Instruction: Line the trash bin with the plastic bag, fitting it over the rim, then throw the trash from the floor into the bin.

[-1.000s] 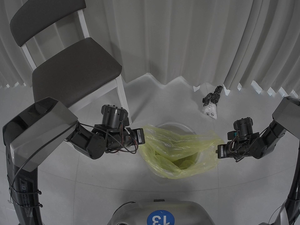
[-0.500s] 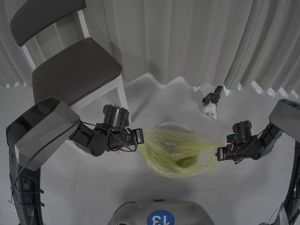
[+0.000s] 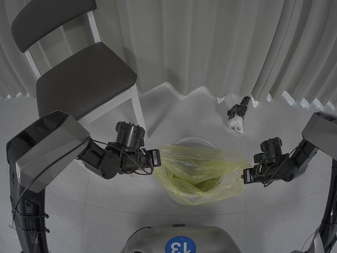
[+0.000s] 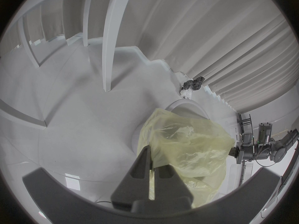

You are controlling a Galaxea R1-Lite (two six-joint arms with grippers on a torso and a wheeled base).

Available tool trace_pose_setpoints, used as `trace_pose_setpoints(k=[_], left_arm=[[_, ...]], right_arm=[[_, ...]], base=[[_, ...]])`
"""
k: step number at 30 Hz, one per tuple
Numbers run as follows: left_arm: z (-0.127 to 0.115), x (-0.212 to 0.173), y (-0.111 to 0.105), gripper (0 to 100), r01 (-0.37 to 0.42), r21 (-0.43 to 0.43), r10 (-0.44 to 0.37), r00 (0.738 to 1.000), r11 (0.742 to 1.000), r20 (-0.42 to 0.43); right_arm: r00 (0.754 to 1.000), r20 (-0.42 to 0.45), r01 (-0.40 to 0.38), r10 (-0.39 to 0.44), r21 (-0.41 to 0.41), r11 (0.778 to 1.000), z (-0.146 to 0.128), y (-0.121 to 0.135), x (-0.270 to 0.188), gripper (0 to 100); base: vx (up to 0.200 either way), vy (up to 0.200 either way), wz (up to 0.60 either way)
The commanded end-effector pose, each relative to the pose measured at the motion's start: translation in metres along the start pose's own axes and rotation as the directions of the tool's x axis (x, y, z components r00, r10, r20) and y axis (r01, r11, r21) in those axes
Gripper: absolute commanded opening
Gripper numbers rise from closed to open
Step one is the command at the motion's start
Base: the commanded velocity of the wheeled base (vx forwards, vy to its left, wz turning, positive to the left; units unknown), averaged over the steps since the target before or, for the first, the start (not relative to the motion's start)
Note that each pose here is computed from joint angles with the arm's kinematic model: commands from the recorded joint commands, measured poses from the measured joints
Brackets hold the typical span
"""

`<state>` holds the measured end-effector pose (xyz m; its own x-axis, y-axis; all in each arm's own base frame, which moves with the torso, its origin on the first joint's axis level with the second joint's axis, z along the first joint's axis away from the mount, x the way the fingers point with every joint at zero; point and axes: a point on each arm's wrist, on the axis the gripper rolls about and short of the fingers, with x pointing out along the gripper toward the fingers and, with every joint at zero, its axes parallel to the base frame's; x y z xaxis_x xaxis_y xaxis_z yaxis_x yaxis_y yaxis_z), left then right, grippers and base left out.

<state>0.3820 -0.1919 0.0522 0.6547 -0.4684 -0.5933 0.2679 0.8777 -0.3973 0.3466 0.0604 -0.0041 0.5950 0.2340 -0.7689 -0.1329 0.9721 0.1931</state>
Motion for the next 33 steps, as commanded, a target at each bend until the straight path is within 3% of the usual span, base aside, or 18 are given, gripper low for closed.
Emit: trace_pose_setpoints(k=[1,7,12,19,29,33], left_arm=[[0.003,-0.009,-0.004,0,0.002,0.006,-0.002,1.0,1.0,0.006],[-0.008,0.01,0.001,0,-0.011,0.004,0.011,0.999,1.0,-0.032],[0.005,0.026,-0.002,0,-0.012,0.014,0.012,1.0,1.0,0.0],[0.009,0.036,-0.001,0,-0.059,0.015,0.059,0.998,0.998,-0.027],[0.0,0.01,0.003,0,-0.082,0.001,0.082,0.995,0.997,-0.055],[0.002,0.009,0.003,0,-0.063,0.003,0.063,0.998,0.998,-0.007]], right_arm=[[1.0,0.018,0.003,-0.003,0.003,1.0,0.004,-0.002,-0.007,0],[1.0,-0.01,0.01,-0.009,0.011,1.0,-0.002,-0.005,0.01,0],[1.0,-0.004,0.024,-0.023,0.037,0.999,0.001,-0.015,0.019,0],[1.0,-0.014,0.028,-0.027,0.042,0.999,-0.001,-0.018,0.023,0],[0.999,-0.05,0.022,-0.021,0.021,1.0,-0.012,-0.012,0.018,0],[0.999,-0.047,0.022,-0.021,0.02,1.0,-0.011,-0.012,0.019,0]], base=[[0.0,0.0,0.0],[0.0,0.0,0.0],[0.0,0.0,0.0],[0.0,0.0,0.0],[0.0,0.0,0.0],[0.0,0.0,0.0]])
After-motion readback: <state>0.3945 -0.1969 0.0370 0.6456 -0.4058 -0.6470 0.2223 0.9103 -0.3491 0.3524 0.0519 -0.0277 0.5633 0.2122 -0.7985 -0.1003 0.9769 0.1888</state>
